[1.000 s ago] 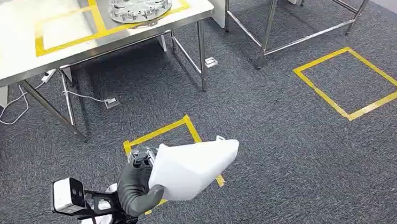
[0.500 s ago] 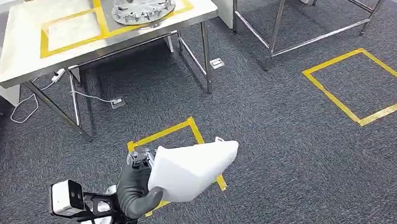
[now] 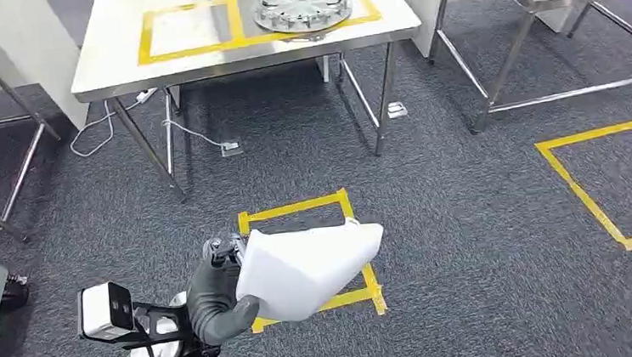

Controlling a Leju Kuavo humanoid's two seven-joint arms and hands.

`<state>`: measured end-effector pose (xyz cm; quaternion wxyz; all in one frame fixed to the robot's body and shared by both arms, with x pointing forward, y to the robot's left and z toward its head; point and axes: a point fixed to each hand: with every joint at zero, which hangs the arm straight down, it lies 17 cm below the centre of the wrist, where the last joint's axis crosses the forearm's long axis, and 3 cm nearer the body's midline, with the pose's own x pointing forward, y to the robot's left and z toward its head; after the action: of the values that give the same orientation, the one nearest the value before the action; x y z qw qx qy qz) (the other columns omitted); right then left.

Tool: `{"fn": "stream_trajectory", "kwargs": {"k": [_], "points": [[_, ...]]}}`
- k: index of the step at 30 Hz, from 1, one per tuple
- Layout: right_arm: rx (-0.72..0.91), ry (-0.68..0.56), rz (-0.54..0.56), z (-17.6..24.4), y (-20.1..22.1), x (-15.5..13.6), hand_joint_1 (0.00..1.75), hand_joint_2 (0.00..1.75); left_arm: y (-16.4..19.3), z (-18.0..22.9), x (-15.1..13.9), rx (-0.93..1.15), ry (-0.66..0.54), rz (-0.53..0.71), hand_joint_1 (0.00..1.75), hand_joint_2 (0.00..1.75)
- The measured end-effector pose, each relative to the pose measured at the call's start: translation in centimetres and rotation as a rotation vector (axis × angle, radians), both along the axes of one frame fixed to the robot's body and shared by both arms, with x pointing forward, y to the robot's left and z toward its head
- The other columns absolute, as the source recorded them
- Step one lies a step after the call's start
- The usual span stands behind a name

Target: Take the parts from the cabinet and place them on the table.

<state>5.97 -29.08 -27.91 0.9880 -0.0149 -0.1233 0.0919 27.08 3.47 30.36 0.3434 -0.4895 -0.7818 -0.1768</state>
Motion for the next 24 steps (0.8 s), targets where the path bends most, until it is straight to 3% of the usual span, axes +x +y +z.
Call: {"fn": "stream_trajectory", "kwargs": {"k": [24], "points": [[-0.002,-0.004,-0.020,0.03,-0.22,0.32,0.00,0.00,-0.21,-0.12,0.20,0.022,-0.005,0.006,1.75,1.75]]}}
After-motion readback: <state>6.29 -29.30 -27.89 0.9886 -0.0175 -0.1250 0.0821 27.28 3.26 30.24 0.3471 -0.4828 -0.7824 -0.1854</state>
